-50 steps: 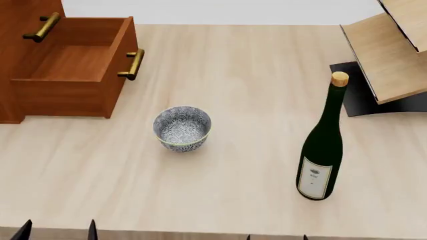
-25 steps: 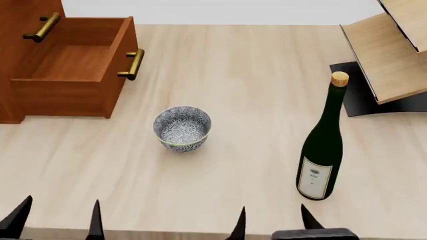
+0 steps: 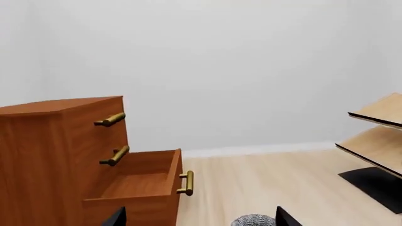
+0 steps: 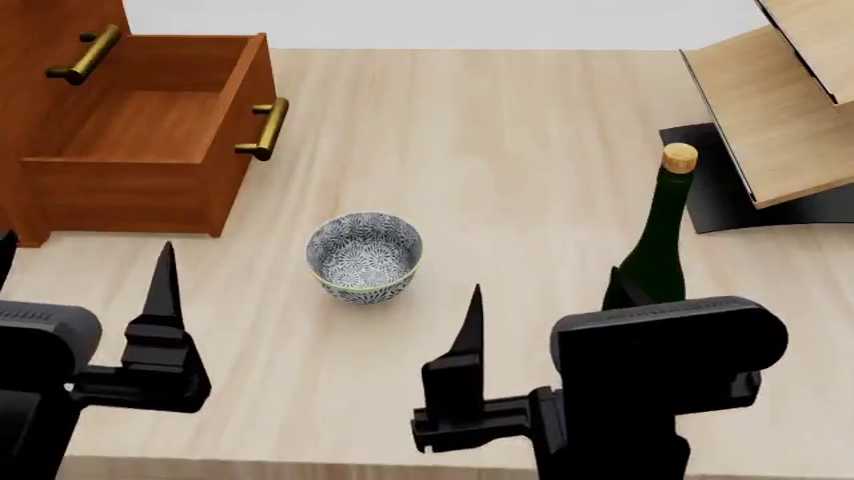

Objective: Close the bottom drawer of the cabinet and open the top drawer.

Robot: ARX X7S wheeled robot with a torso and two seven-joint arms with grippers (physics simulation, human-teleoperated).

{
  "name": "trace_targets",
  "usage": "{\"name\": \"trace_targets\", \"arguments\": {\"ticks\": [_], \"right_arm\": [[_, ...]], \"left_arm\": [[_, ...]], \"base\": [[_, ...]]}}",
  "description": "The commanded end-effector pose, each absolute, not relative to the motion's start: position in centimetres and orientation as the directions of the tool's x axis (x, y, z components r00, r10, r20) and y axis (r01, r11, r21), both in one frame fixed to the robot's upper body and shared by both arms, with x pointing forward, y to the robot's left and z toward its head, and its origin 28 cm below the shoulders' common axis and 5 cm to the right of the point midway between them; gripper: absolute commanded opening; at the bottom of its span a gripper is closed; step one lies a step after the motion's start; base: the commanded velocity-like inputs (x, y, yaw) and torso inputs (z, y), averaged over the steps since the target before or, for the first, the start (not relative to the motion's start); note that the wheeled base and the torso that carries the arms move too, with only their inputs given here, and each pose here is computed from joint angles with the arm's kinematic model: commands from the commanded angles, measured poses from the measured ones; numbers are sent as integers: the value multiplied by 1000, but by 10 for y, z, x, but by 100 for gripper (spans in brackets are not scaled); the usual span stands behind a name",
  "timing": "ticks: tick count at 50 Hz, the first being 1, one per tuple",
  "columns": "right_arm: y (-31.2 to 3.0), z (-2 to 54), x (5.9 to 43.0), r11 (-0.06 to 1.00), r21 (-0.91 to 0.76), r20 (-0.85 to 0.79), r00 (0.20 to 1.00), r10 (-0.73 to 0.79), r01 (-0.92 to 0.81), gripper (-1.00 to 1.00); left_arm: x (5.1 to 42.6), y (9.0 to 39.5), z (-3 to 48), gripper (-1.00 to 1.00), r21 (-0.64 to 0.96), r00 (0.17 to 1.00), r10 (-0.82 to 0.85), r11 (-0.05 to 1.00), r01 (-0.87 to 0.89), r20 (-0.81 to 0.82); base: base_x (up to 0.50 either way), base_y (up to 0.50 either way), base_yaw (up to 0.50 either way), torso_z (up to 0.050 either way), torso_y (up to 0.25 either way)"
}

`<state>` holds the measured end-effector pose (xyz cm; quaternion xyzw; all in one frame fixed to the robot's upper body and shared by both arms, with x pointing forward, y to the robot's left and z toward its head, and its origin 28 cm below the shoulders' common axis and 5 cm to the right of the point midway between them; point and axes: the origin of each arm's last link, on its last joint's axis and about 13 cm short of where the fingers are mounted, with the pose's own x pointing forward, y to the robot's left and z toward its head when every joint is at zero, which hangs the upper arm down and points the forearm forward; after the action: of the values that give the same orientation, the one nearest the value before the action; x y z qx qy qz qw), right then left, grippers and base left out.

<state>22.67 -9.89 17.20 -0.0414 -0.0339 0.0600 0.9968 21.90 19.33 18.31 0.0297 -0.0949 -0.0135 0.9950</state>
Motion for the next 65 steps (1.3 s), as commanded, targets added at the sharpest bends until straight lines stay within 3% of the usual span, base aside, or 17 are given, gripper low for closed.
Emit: {"name": "trace_targets", "arguments": {"ticks": [1, 4, 6, 8, 11, 14, 19, 23, 30, 31, 33, 35, 38, 44, 65], "right_arm": [[-99, 187, 224, 988, -101, 87, 988, 128, -119, 100], [-99, 187, 224, 988, -101, 87, 988, 128, -119, 100], [-102, 187, 225, 991, -102, 91, 991, 99, -90, 100], [-103, 186, 225, 993, -83, 97, 991, 92, -84, 100], [-102, 186, 224, 991, -108, 112, 990, 92, -80, 100], [-101, 184, 225, 990, -119, 105, 991, 86, -73, 100], [-98, 182, 225, 983, -158, 99, 990, 105, -89, 100], [-100, 183, 225, 987, -139, 103, 990, 92, -78, 100], [-99, 183, 226, 988, -128, 103, 990, 100, -86, 100], [-100, 183, 227, 988, -127, 100, 990, 97, -84, 100], [-101, 183, 229, 991, -107, 103, 991, 86, -75, 100], [-100, 183, 228, 990, -124, 106, 991, 85, -72, 100], [-100, 184, 227, 989, -126, 112, 990, 88, -74, 100], [-99, 186, 222, 984, -104, 152, 975, 159, -144, 100], [-97, 187, 219, 979, -153, 212, 964, 163, -132, 100]], "left_arm": [[215, 193, 202, 100, 64, 977, -40, 998, 27, 211], [215, 193, 202, 100, 64, 977, -40, 998, 27, 211], [220, 202, 210, 100, -131, 982, 18, 991, 6, 189], [225, 221, 210, 100, -104, 964, 165, 984, -146, 210], [226, 238, 213, 100, -150, 942, 259, 962, -231, 215], [226, 253, 215, 100, -253, 927, 318, 930, -266, 197], [229, 273, 227, 100, -233, 892, 383, 915, -330, 239], [226, 286, 229, 100, -313, 853, 448, 878, -362, 269], [220, 305, 231, 100, -498, 738, 625, 739, -454, 254], [218, 309, 233, 100, -478, 657, 706, 687, -547, 263], [214, 315, 233, 100, -510, 579, 765, 631, -585, 282], [211, 318, 233, 100, -580, 552, 796, 579, -573, 249], [208, 318, 233, 100, -562, 513, 813, 569, -600, 275], [209, 314, 235, 100, -521, 542, 780, 618, -589, 312], [209, 311, 235, 100, -470, 559, 749, 661, -586, 356]], "base": [[0, 0, 0, 0, 0], [0, 0, 0, 0, 0], [0, 0, 0, 0, 0], [0, 0, 0, 0, 0], [0, 0, 0, 0, 0], [0, 0, 0, 0, 0], [0, 0, 0, 0, 0], [0, 0, 0, 0, 0], [0, 0, 0, 0, 0], [0, 0, 0, 0, 0], [0, 0, 0, 0, 0], [0, 0, 0, 12, 10], [0, 0, 0, 47, 68], [0, 0, 0, 49, 71], [0, 0, 0, 50, 58]]}}
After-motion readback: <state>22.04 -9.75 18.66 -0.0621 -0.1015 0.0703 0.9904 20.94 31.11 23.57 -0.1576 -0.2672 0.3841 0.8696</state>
